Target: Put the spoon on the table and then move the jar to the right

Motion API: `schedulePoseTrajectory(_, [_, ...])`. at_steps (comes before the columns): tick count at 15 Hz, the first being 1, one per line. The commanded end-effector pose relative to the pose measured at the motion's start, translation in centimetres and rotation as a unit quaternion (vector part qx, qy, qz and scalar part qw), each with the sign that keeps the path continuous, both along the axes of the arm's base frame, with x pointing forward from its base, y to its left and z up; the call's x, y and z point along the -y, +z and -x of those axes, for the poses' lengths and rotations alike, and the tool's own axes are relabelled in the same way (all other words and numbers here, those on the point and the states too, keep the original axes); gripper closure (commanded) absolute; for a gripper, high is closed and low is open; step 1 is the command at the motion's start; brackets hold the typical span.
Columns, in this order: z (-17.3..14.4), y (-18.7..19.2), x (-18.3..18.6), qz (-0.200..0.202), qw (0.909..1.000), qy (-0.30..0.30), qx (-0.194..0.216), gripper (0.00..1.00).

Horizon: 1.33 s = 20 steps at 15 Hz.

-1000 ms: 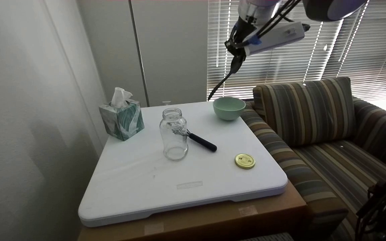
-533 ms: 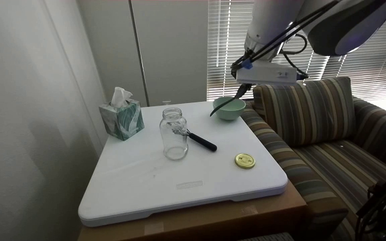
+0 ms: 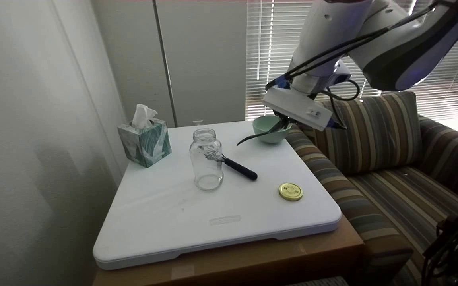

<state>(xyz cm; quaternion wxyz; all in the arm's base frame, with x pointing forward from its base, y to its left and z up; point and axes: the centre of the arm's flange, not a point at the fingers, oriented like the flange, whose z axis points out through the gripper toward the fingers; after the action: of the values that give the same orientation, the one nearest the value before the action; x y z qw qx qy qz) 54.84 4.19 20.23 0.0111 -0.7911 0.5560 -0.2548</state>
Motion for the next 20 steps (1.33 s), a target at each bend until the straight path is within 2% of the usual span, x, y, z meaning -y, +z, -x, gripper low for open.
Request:
schedulePoseTrajectory(1, [-0.1,-2.9,0.0,-0.045,0.9983,-0.023,0.03,0.98])
schedulePoseTrajectory(4, [-0.3,-4.2,0.3,-0.102,0.9927,-0.016,0.061,0.98])
schedulePoseTrajectory(7, [-1.7,-3.8,1.4,-0.136,0.9869,-0.015,0.086,0.98])
schedulePoseTrajectory(11, [-2.7,-3.6,2.8,-0.143,0.9842,-0.03,0.101,0.98])
schedulePoseTrajectory(20, [-0.3,-8.2,1.3,-0.13,0.9892,-0.039,0.056,0.98])
